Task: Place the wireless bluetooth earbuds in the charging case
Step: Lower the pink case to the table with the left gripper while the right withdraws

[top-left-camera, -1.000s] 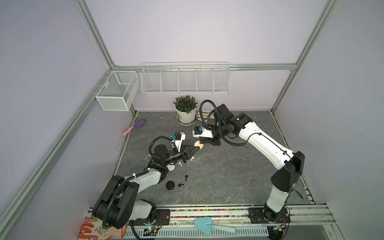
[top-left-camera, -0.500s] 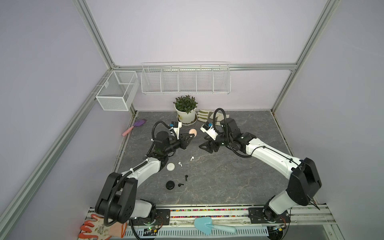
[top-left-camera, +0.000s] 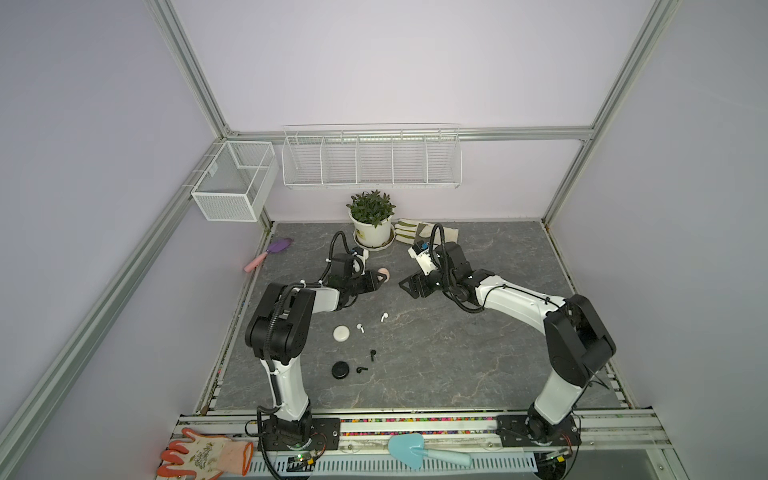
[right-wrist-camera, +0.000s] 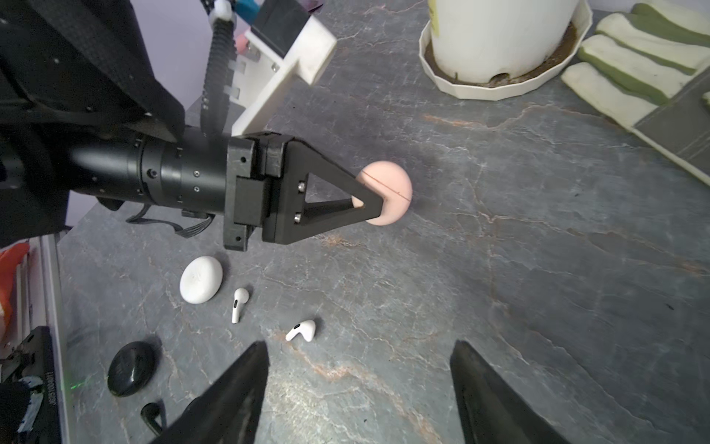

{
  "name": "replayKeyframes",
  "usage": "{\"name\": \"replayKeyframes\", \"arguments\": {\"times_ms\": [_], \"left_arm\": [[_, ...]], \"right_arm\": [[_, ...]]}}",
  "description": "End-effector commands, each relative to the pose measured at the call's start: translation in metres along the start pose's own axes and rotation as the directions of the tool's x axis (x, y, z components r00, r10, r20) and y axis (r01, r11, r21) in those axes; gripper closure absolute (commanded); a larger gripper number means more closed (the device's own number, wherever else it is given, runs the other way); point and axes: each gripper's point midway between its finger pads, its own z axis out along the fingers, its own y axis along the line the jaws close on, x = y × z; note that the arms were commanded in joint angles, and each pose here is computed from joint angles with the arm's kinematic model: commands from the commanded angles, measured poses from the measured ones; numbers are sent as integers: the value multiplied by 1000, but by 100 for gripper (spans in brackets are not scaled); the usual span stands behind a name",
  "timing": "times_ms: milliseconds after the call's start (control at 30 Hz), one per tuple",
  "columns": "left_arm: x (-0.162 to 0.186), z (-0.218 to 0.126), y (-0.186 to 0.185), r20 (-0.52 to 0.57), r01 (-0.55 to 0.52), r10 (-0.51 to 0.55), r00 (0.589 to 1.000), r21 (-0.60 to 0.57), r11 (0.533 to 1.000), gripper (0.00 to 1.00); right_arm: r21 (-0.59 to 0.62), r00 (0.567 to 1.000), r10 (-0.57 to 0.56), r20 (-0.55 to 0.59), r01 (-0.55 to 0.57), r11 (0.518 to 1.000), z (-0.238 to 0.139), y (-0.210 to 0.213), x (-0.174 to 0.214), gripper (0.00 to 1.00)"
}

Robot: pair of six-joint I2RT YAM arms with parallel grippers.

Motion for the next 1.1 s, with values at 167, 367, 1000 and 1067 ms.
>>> {"name": "replayKeyframes", "arguments": {"times_ms": [167,367,1000,1067], "left_arm": [[-2,16,0,-70,60,-57,996,32,998,100],[4,24,7,-94,125,-123,988,20,992,100],[17,22,23,-148,126,-134,980,-61,990,58],[18,20,25,-153,121,-132,979,-81,989,57]], "right_arm": [[9,999,48,16,-48,999,3,-8,-5,22],[-11,998,64,9,-63,998,6,-5,-4,22],[-23,998,58,-1,-58,998,6,-1,-17,23],[-17,999,50,1,-50,999,4,-1,-19,23]]}}
